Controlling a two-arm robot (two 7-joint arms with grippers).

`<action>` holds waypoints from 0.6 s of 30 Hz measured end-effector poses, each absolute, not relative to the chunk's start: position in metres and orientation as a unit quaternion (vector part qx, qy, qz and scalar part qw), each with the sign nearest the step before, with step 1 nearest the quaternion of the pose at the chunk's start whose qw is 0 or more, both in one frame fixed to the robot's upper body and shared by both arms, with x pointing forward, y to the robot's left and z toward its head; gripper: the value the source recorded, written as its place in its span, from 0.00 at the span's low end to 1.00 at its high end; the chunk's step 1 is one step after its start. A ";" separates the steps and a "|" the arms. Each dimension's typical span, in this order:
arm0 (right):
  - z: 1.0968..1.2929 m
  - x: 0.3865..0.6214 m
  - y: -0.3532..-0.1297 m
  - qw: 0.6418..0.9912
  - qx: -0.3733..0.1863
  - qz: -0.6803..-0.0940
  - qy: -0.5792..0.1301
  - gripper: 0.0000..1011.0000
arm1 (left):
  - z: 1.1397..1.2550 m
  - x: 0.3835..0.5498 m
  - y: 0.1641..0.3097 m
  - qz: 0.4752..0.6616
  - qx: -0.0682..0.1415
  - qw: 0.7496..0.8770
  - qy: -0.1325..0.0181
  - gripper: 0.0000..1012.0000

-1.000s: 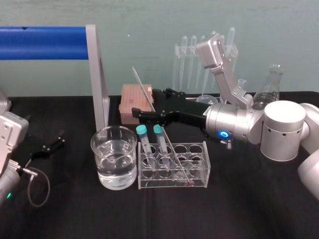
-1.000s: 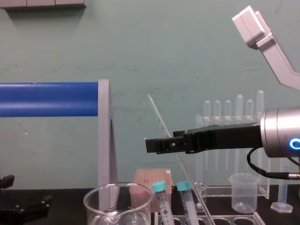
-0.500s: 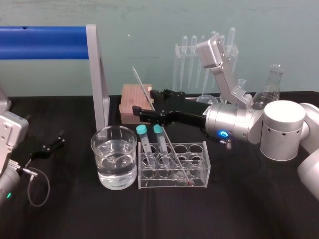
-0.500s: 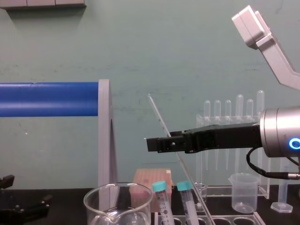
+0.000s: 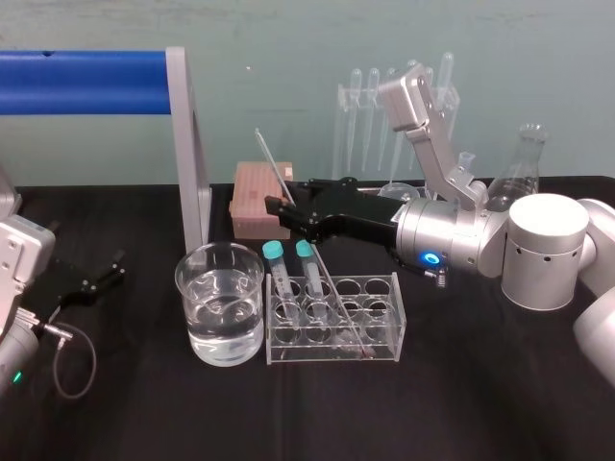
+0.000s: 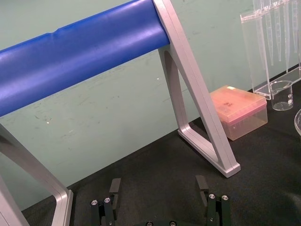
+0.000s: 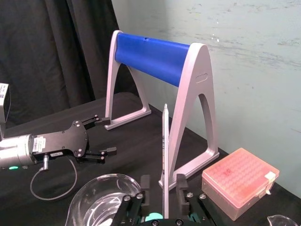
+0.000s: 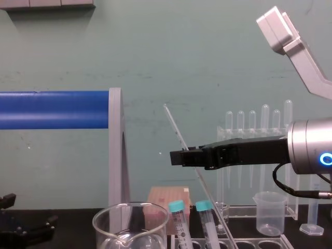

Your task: Hold the thermometer with one hand and immerse one end into the beaker, then reinsert it into the test tube rack.

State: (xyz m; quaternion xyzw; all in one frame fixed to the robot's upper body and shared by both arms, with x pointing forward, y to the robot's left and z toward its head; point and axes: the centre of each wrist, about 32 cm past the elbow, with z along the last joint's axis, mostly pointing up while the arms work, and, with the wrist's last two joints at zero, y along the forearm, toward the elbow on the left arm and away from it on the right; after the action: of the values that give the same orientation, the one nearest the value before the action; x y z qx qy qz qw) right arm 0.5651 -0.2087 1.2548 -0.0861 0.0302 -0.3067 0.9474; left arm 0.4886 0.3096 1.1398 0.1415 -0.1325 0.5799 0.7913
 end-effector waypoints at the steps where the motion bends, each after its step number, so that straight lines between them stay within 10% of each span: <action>1: 1.255 0.565 -0.209 0.947 -0.086 -0.307 0.030 0.35 | 1.140 0.489 0.310 0.580 0.141 0.791 -0.132 1.00; 11: 1.255 0.565 -0.209 0.947 -0.086 -0.307 0.030 0.07 | 1.140 0.489 0.310 0.580 0.141 0.791 -0.132 1.00; 18: 1.255 0.565 -0.209 0.947 -0.086 -0.307 0.030 0.06 | 1.140 0.489 0.310 0.580 0.141 0.791 -0.133 1.00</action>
State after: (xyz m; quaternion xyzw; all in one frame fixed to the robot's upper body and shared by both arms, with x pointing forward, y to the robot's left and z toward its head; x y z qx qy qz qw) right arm 0.5651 -0.2087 1.2549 -0.0858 0.0304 -0.3066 0.9475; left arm 0.4886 0.3097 1.1398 0.1415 -0.1325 0.5799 0.7913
